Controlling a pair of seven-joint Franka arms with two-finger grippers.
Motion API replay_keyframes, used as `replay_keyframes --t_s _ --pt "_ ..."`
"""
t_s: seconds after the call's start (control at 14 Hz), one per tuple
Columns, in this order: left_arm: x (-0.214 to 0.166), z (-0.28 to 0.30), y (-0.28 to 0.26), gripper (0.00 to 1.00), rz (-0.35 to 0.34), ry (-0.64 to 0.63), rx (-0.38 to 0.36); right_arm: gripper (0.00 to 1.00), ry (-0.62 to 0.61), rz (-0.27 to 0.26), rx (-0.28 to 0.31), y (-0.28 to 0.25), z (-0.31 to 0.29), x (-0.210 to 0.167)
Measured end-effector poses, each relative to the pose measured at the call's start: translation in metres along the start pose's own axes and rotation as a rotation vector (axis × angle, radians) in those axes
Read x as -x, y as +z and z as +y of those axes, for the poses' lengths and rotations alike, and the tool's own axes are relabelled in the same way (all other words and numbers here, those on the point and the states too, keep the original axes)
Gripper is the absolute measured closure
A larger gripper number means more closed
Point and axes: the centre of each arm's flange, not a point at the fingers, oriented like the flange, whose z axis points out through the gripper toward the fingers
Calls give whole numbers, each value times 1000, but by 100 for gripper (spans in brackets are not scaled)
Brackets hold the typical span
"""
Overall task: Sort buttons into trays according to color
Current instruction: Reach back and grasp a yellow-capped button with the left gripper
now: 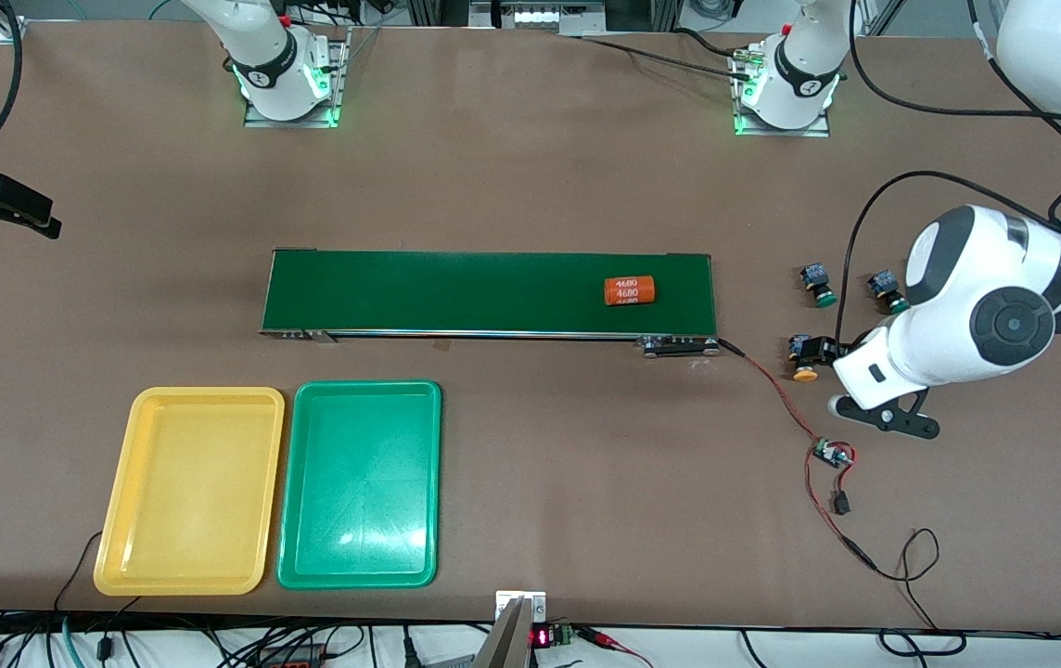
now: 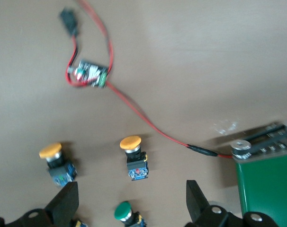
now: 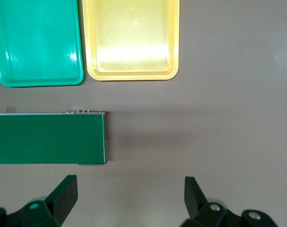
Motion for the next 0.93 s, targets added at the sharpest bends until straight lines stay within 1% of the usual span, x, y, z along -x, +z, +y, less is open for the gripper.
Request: replay_keyframes --t_s 0.14,0.21,0.36,0.57,0.79,0.93 --pt "6 0 26 0 -43 -137 -6 0 5 0 0 0 3 0" --pt "9 3 40 0 -47 -172 -12 0 6 0 0 0 3 0" --pt "14 -2 75 0 -6 -199 -11 0 7 10 0 0 4 -1" --pt "31 -17 126 0 69 -193 18 0 7 18 1 -1 4 -2" --pt "43 -18 150 0 123 -169 21 0 7 19 1 0 4 -2" --pt "53 -17 166 0 155 -161 44 0 7 19 1 0 4 -2"
